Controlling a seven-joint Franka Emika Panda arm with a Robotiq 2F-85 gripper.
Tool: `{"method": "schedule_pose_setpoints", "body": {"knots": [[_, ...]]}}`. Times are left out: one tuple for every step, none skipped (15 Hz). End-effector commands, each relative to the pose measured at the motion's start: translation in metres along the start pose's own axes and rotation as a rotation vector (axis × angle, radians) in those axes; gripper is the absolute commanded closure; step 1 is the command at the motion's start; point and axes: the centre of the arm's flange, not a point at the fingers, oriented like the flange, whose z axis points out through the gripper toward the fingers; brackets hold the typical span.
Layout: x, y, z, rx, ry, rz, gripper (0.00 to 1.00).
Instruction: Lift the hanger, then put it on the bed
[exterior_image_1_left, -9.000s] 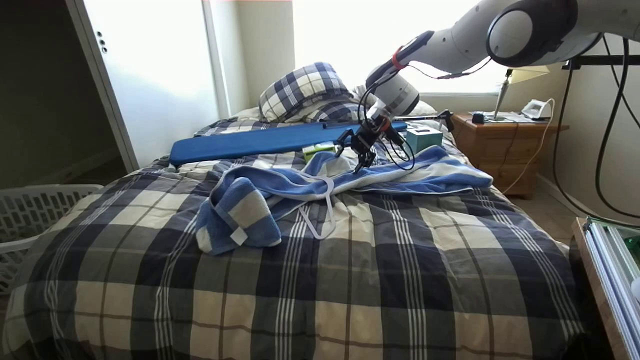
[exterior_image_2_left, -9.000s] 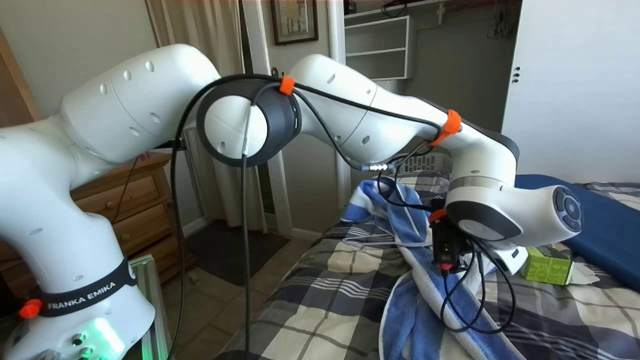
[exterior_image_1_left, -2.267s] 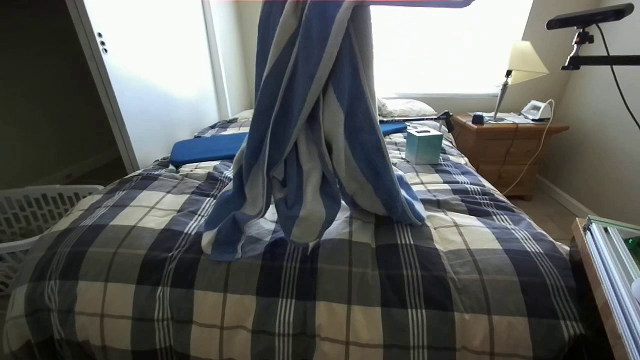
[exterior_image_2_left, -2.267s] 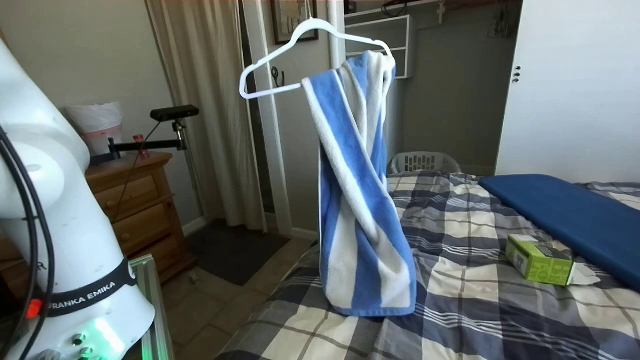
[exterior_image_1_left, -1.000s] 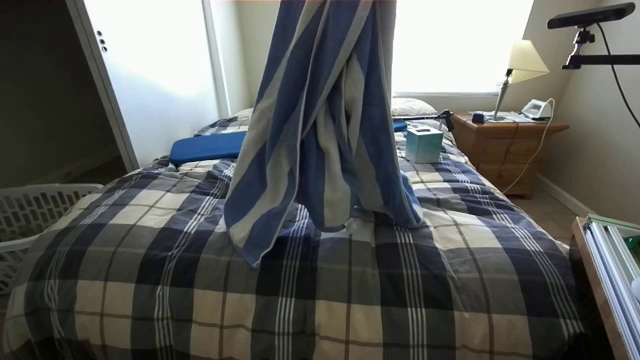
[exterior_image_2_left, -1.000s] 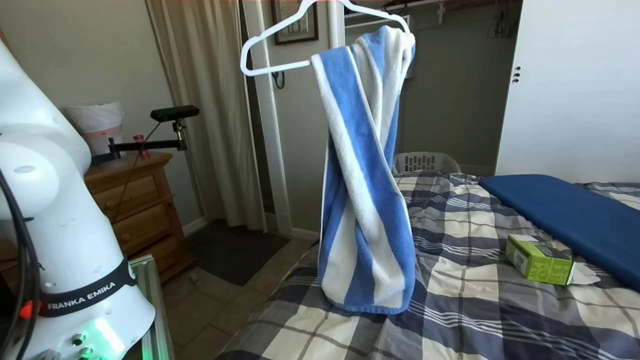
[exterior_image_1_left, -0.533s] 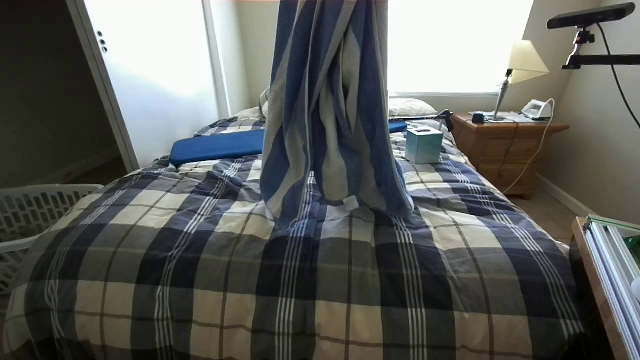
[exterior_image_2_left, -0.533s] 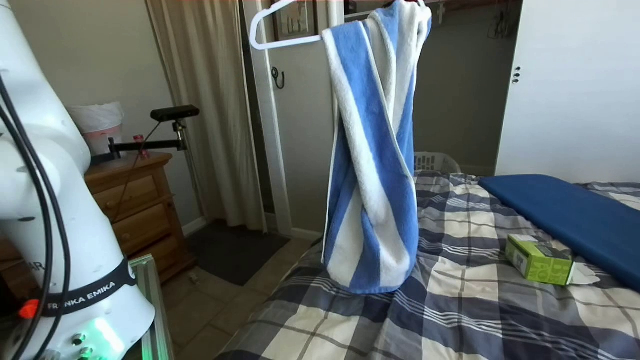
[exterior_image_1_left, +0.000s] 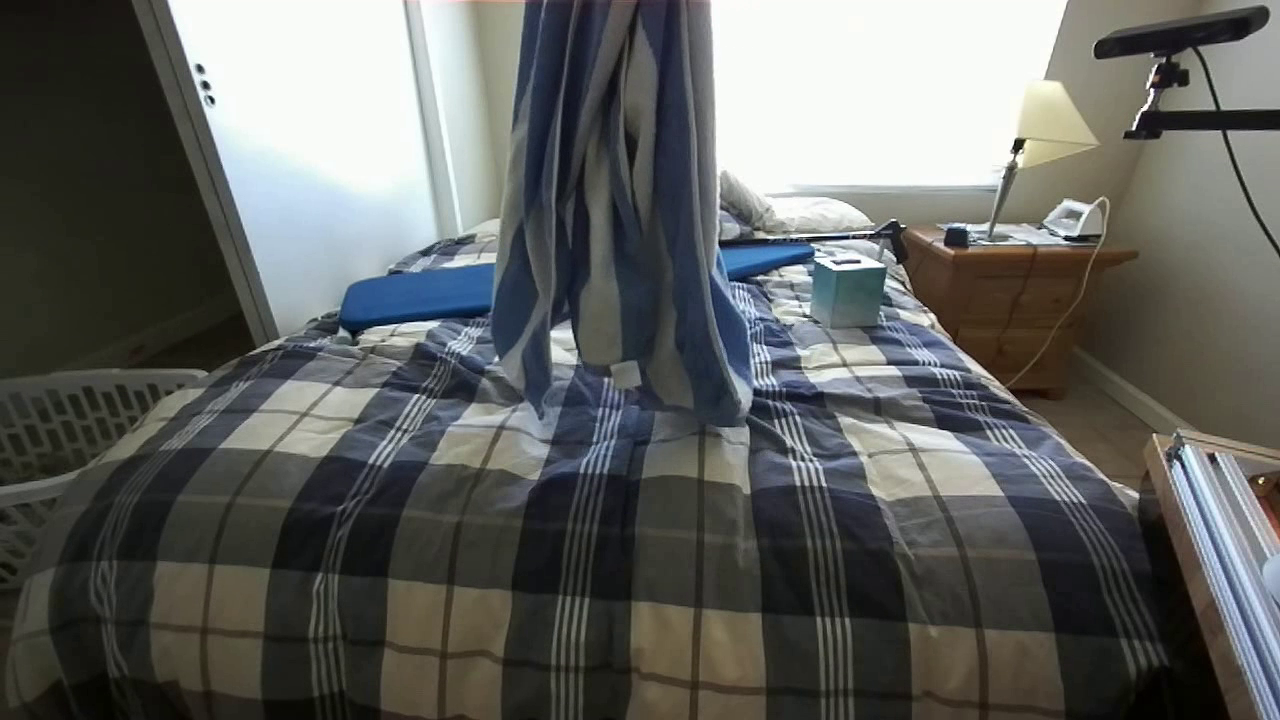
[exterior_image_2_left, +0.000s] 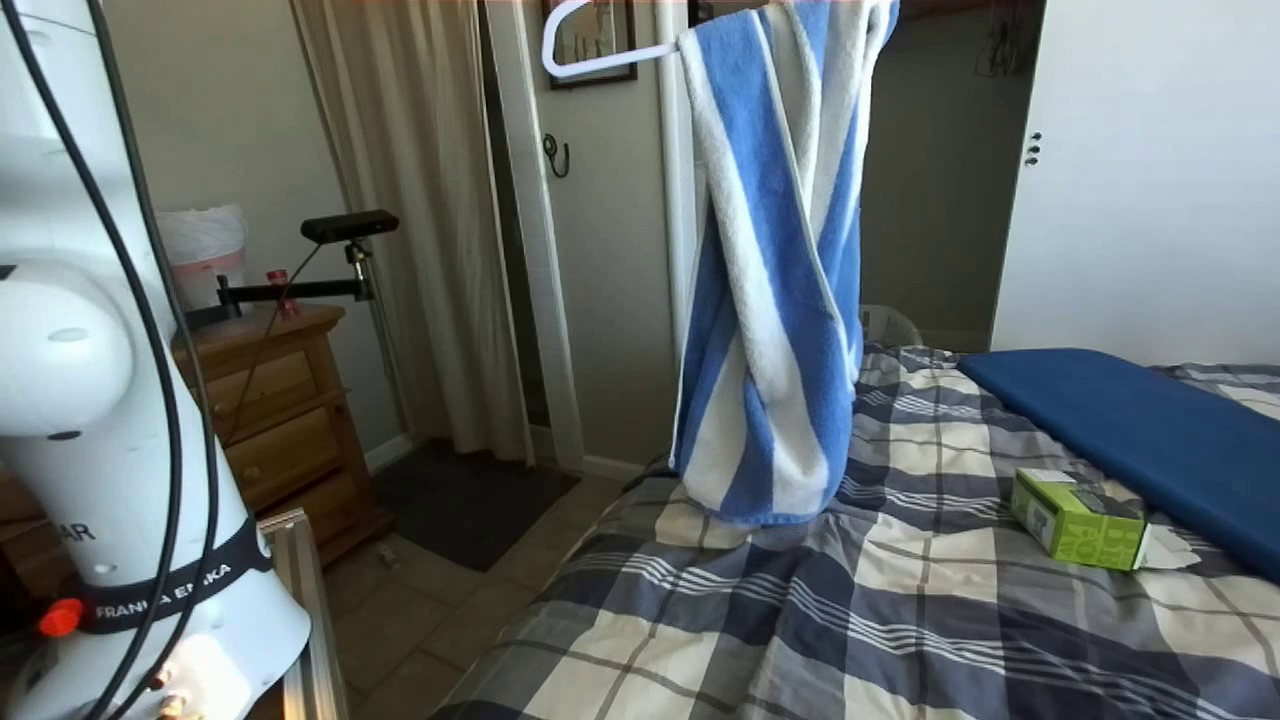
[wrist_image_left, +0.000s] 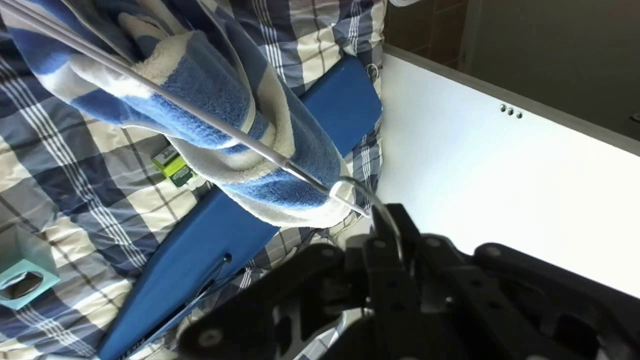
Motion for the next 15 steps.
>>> {"method": "schedule_pose_setpoints", "body": {"knots": [[0.018, -0.074, -0.020, 0.139, 0.027, 0.072, 0.99], [0.017, -0.080, -0.020, 0.183, 0.029, 0.070, 0.99], [0.016, -0.086, -0.020, 0.217, 0.024, 0.060, 0.99], [0.015, -0.091, -0.020, 0.249, 0.027, 0.059, 0.99], [0.015, -0.097, -0.021, 0.279, 0.030, 0.069, 0.99], [0.015, -0.102, -0.021, 0.304, 0.015, 0.088, 0.99], [0.018, -0.106, -0.019, 0.329, -0.003, 0.120, 0.99], [0.020, -0.109, -0.017, 0.342, -0.016, 0.144, 0.99], [0.026, -0.111, -0.013, 0.356, -0.033, 0.177, 0.99], [0.032, -0.111, -0.009, 0.365, -0.045, 0.207, 0.99], [0.043, -0.109, -0.002, 0.369, -0.071, 0.241, 0.99], [0.057, -0.103, 0.007, 0.367, -0.109, 0.270, 0.99], [0.064, -0.088, 0.021, 0.364, -0.137, 0.301, 0.99], [0.070, -0.073, 0.034, 0.376, -0.179, 0.315, 0.99], [0.078, -0.057, 0.054, 0.375, -0.200, 0.337, 0.99]]}}
